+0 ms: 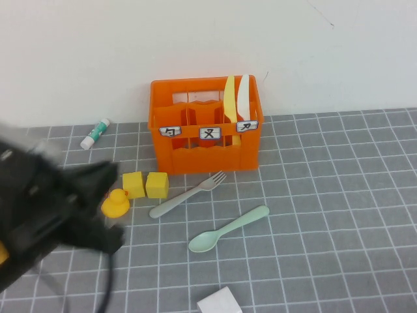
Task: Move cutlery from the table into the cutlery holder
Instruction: Pick up the spoon
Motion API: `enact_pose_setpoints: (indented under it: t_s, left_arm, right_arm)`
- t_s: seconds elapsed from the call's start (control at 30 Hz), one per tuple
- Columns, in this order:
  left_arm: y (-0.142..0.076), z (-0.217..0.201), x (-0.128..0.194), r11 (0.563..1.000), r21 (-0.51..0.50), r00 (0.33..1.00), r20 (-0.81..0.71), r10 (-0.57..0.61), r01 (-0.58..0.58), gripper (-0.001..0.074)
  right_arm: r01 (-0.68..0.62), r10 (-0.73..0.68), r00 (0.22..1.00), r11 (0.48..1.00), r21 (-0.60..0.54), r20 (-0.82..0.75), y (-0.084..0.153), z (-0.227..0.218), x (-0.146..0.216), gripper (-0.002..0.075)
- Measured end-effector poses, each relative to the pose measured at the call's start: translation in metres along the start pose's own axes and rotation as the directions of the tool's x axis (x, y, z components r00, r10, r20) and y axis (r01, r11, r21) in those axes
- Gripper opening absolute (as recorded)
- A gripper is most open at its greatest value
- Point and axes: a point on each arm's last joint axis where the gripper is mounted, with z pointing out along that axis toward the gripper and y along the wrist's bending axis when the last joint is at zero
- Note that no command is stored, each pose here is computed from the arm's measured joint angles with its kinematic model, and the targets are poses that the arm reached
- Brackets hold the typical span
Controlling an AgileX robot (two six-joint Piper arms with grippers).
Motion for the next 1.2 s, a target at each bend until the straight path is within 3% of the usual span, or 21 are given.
enact_pose_setpoints:
  t_s: [0.33,0.73,0.97,1.2]
  left_arm:
    - [0.026,-0.063,0.044,0.984,-0.175,0.999,0.032,-0.017,0.022,0.0000]
    - [0.041,-0.114,0.113,0.870,-0.481,0.976,0.218,-0.004,0.110,0.0000]
    - [0.043,-0.110,0.146,0.850,-0.509,0.985,0.161,-0.058,0.134,0.0000]
    - [0.041,-0.108,0.158,0.847,-0.496,0.981,0.095,-0.169,0.193,-0.0001]
  right_arm:
    - [-0.001,0.001,1.000,1.000,0.002,0.000,0.000,0.000,0.000,-0.0003]
    - [0.002,-0.002,1.000,1.000,0.003,0.000,0.000,0.000,0.000,-0.0003]
    - [0.002,-0.002,1.000,1.000,0.003,0.000,0.000,0.000,0.000,-0.0003]
    - [0.004,-0.004,1.000,1.000,0.003,-0.001,0.000,0.000,0.000,-0.0003]
